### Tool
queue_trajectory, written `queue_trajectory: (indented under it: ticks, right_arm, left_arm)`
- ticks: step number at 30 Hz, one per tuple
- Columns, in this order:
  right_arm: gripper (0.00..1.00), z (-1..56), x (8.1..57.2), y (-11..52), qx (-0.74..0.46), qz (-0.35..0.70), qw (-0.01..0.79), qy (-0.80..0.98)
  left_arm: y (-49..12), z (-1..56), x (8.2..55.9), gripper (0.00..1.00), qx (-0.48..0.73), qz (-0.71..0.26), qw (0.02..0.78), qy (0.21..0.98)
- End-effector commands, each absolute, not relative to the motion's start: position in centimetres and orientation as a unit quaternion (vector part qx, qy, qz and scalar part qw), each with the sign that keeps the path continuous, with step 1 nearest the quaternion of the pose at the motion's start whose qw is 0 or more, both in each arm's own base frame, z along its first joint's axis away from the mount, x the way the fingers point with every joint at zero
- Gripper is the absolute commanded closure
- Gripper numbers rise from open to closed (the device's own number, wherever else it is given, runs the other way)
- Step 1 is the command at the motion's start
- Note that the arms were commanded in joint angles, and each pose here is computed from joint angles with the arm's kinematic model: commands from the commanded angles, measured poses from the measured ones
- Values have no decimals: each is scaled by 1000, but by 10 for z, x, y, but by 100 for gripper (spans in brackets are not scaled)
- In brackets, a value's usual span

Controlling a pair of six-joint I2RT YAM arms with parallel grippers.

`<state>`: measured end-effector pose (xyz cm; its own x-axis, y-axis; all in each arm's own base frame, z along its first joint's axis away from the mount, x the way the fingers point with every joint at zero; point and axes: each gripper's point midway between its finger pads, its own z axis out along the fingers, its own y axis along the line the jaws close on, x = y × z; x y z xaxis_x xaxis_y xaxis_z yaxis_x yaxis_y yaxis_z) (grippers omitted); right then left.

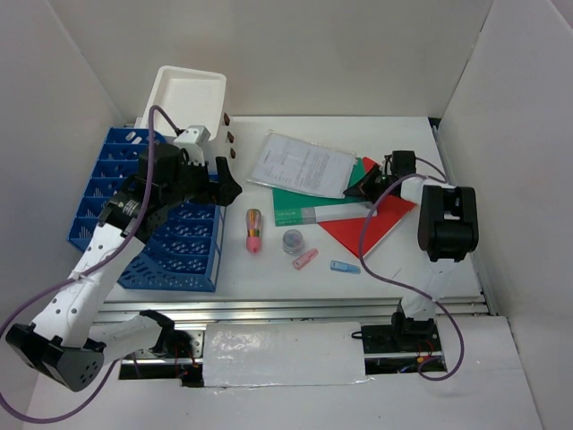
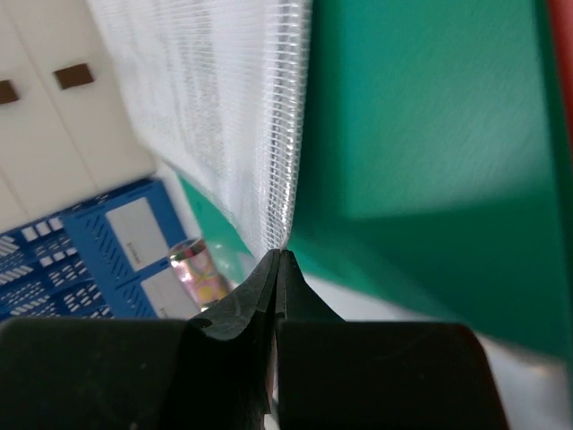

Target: Organize the desk

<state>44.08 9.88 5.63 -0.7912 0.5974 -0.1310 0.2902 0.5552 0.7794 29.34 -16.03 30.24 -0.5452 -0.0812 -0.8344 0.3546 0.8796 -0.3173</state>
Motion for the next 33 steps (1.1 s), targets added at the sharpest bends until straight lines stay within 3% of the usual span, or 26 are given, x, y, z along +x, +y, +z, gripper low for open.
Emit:
queue_trajectory:
  ticks: [1,9,17,24,33]
  right_arm:
    - [100,129,450,102,229,440,280,822]
    - [100,192,426,94,272,438,350,782]
    - [100,238,401,100,253,451,384,765]
    - [100,246,394,104,247,453,392,762]
    - [100,252,388,115,215,463,390,767]
  left_arm:
    - [-160,303,308,1,32,-229,470,852]
    - [-174,276,333,1,-111,-268,417,861]
    - [-237,242,360,0,-161,-358,336,856]
    - [-300,196,378,1,-228,-367,233,871]
    - [-331,153,394,1,-315,-380,173,852]
